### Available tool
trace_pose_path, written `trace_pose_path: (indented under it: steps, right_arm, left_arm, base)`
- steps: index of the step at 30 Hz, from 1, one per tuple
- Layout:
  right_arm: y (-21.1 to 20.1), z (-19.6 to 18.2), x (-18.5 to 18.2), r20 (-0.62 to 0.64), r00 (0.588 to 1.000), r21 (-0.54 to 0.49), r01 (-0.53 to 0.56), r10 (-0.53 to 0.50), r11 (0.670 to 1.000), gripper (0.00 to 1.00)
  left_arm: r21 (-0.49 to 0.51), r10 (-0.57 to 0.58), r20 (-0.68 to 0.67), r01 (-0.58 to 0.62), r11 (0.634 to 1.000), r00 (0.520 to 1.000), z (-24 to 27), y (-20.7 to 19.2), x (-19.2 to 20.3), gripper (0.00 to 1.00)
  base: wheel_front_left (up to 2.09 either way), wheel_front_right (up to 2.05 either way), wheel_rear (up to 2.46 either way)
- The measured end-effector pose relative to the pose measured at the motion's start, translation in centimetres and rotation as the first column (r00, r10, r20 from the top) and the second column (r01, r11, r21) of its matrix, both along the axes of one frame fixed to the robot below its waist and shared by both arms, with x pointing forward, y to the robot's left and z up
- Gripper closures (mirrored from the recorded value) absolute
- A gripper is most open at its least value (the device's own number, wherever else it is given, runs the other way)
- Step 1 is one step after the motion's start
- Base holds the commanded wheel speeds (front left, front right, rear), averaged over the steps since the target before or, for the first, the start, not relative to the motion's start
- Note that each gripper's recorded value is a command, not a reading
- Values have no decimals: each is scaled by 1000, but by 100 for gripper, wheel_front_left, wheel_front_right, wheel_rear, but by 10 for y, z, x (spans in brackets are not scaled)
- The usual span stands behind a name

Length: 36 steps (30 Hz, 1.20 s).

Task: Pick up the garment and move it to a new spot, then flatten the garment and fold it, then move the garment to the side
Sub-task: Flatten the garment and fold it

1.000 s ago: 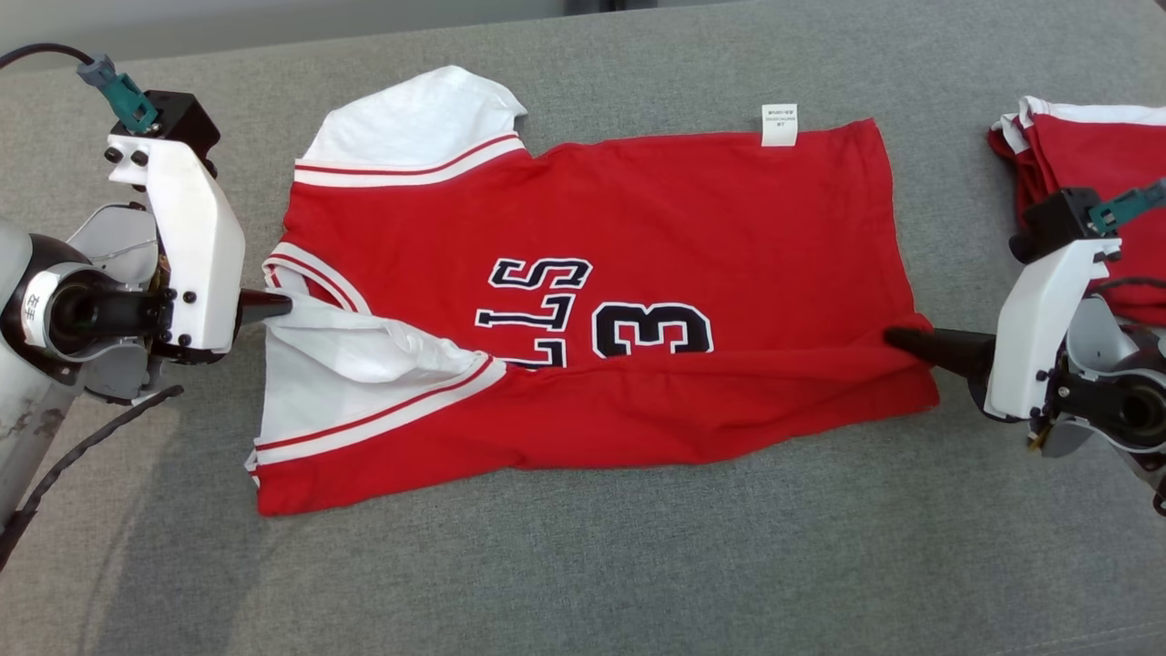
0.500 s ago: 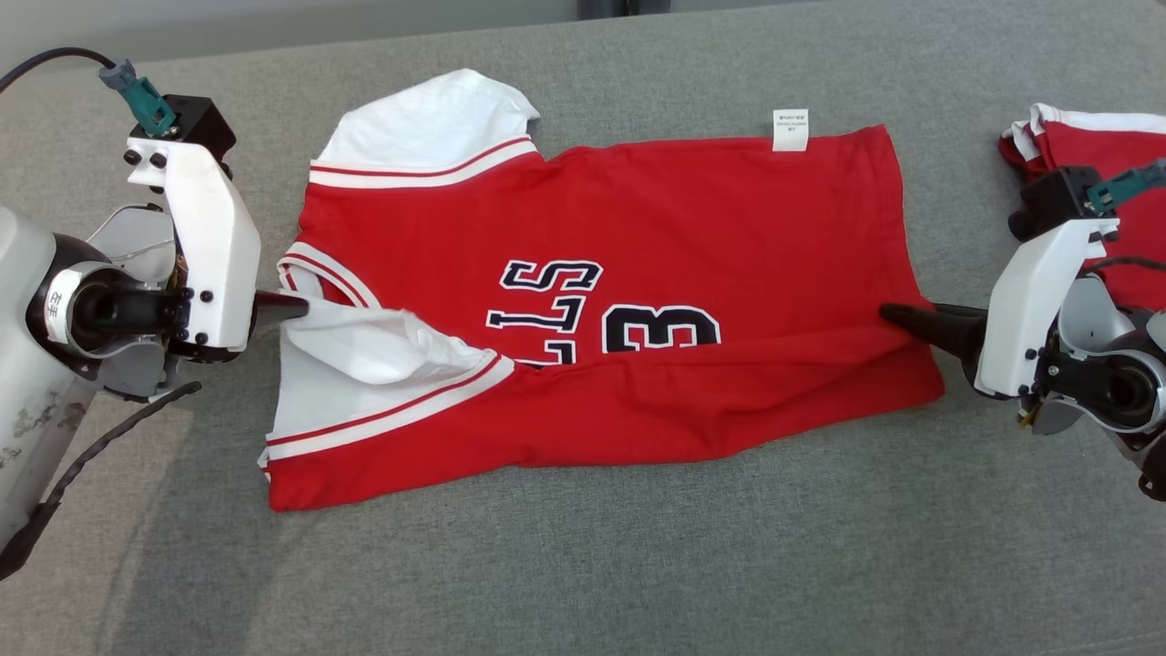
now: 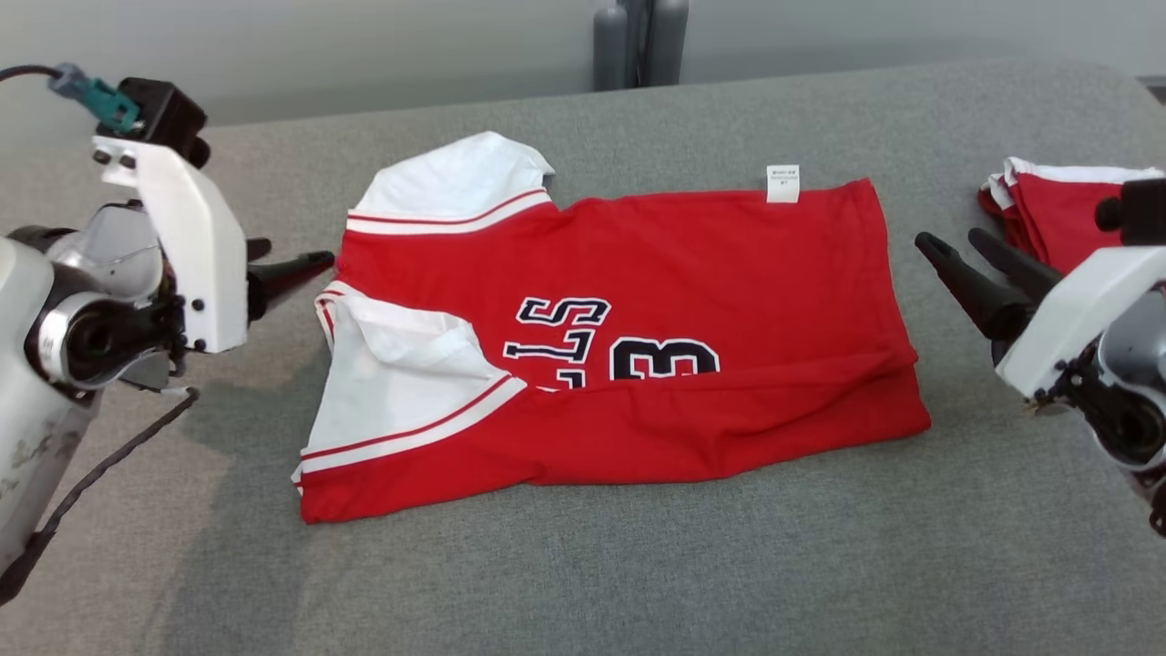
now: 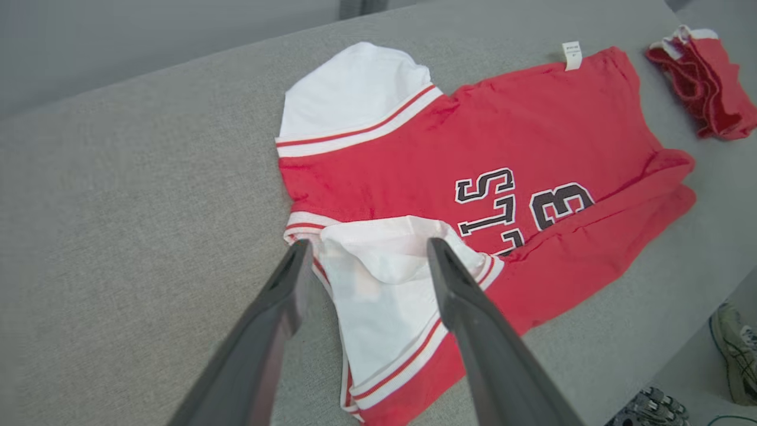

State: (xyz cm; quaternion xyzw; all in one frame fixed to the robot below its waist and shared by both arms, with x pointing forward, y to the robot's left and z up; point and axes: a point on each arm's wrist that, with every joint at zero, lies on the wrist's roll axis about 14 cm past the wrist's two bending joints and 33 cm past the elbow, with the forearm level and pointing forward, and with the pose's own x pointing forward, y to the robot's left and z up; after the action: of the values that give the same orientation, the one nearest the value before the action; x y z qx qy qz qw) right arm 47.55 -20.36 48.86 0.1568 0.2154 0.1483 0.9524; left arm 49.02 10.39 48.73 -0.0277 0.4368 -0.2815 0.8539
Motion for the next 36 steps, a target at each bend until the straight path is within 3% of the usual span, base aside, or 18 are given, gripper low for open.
trace_pose_path:
  steps: [6,13,16,26,32,36]
  right_arm:
    - [-11,14,-16,163,983,23,79,-81,997,0]
    - [-23,5,-42,216,964,46,150,-157,988,0]
    - [-27,-9,-53,201,963,39,175,-180,984,0]
    - [-19,-60,-78,91,967,50,233,-236,971,0]
    - [-1,-81,-85,34,976,35,212,-213,977,0]
    - [1,-84,-80,24,978,13,206,-206,978,0]
  left_arm:
    - [-75,60,209,-45,996,976,26,9,-6,0]
    - [-168,205,390,-150,974,898,40,25,-29,0]
    - [-239,306,400,-224,945,864,29,31,-44,0]
    - [-310,489,420,-385,869,765,-16,42,-86,0]
    - [-299,526,399,-436,849,751,-40,40,-98,0]
    - [-249,515,383,-451,857,767,-61,38,-107,0]
  base:
    - [0,0,0]
    - [0,0,0]
    - [0,0,0]
    - [0,0,0]
    - [0,0,0]
    - [0,0,0]
